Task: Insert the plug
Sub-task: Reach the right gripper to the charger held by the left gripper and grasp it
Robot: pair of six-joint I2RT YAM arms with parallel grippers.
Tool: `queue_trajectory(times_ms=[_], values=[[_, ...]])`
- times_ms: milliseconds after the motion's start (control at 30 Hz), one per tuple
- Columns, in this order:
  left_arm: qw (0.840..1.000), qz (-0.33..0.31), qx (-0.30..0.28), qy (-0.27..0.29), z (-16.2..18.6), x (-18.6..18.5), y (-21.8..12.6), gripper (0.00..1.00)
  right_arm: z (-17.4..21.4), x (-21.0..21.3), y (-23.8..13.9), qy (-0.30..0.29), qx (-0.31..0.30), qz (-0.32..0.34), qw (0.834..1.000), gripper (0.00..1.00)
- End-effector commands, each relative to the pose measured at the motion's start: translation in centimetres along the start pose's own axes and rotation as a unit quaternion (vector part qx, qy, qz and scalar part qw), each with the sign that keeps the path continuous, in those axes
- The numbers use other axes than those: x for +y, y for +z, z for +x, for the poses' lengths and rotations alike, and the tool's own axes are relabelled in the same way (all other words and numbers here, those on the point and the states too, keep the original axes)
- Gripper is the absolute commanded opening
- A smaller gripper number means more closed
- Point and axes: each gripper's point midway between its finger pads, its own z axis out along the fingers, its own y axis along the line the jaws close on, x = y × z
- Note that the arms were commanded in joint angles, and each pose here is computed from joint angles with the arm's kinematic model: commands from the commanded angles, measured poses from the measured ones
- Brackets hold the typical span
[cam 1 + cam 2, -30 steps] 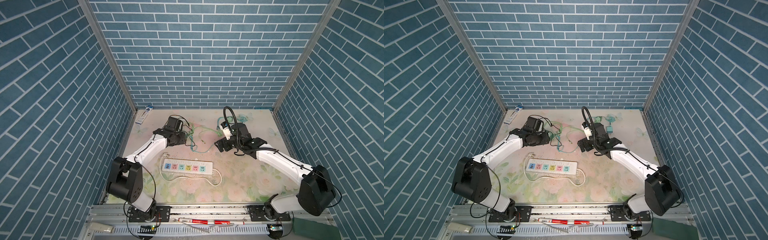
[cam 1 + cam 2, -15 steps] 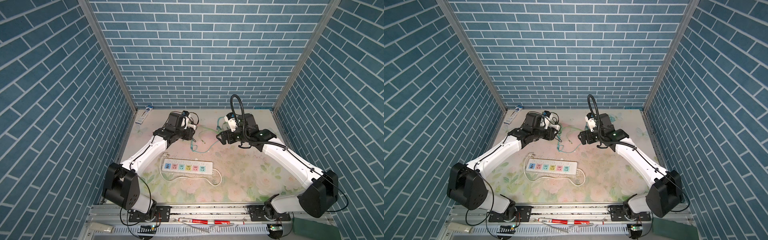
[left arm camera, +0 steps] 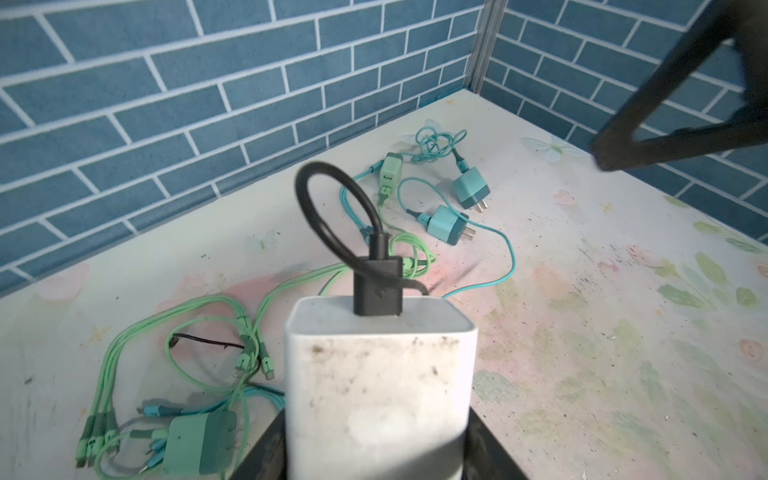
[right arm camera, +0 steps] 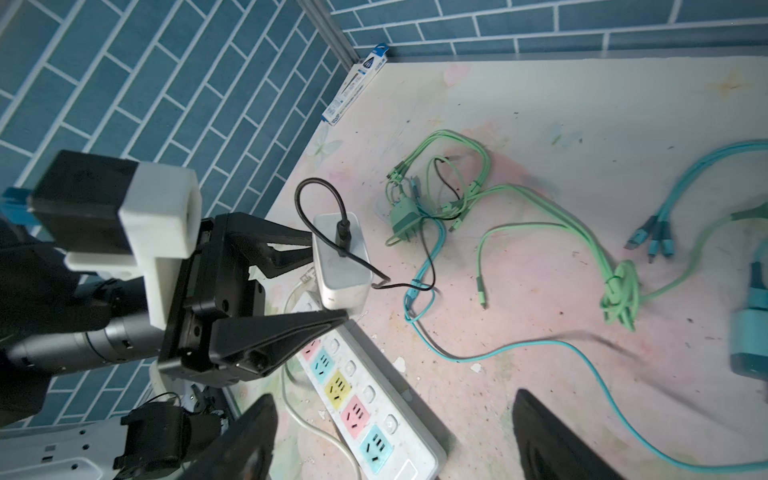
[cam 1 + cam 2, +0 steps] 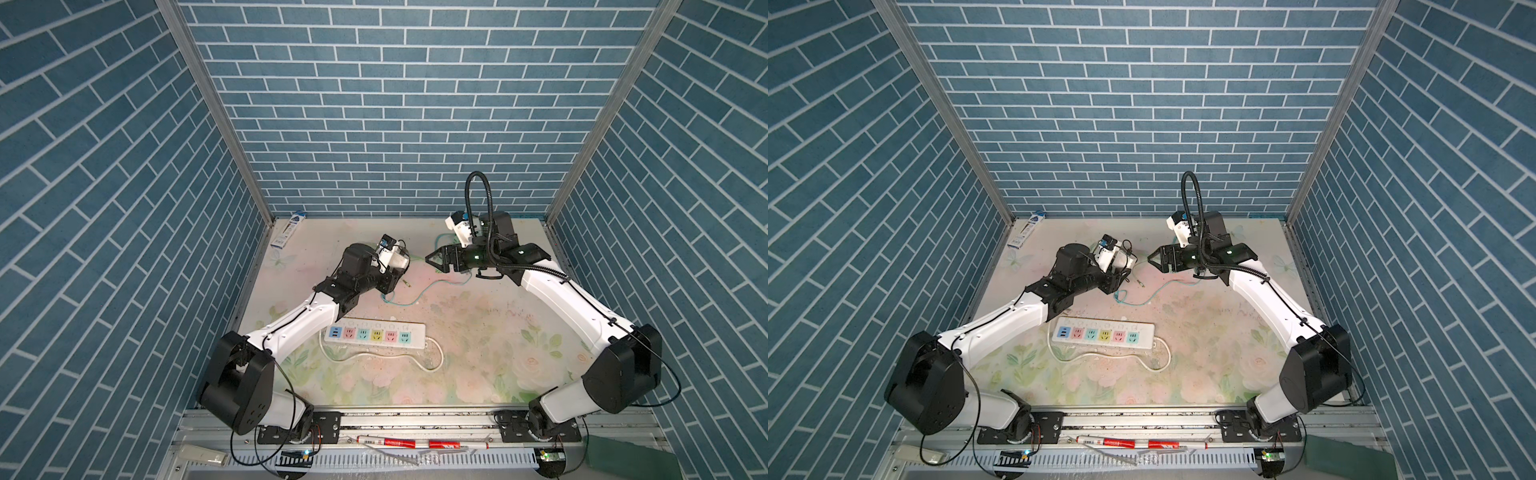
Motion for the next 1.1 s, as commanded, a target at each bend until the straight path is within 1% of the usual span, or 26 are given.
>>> queue_trajectory(times_ms=[0, 100, 200, 433, 567, 733, 1067], values=[[0.996, 0.009, -0.079, 0.043, -4.0, -0.8, -1.2, 0.42, -1.7, 2.5, 0.3, 0.000, 0.001, -0.073, 0.997, 0.86], [0.995, 0.020, -0.084, 0.047, -3.9, -1.3, -1.2, 0.42, -1.5, 2.2, 1.4, 0.008, 0.020, -0.084, 0.996, 0.84], [0.994, 0.026, -0.089, 0.051, -3.6, -1.6, -1.2, 0.42, -1.7, 2.1, 1.8, 0.006, 0.022, -0.087, 0.996, 0.83], [0.994, 0.040, -0.092, 0.051, -3.2, -2.1, -1.0, 0.42, -1.7, 2.5, 2.0, -0.015, 0.023, -0.100, 0.995, 0.82], [0.993, 0.046, -0.095, 0.054, -3.1, -2.5, -0.9, 0.42, -1.8, 2.4, 2.4, -0.019, 0.026, -0.099, 0.995, 0.79], [0.993, 0.049, -0.090, 0.058, -2.9, -2.6, -0.8, 0.42, -2.0, 3.0, 3.0, -0.038, 0.027, -0.098, 0.994, 0.79], [0.992, 0.054, -0.090, 0.065, -2.5, -3.0, -1.2, 0.42, -1.7, 4.0, 4.7, -0.062, 0.055, -0.095, 0.992, 0.77]])
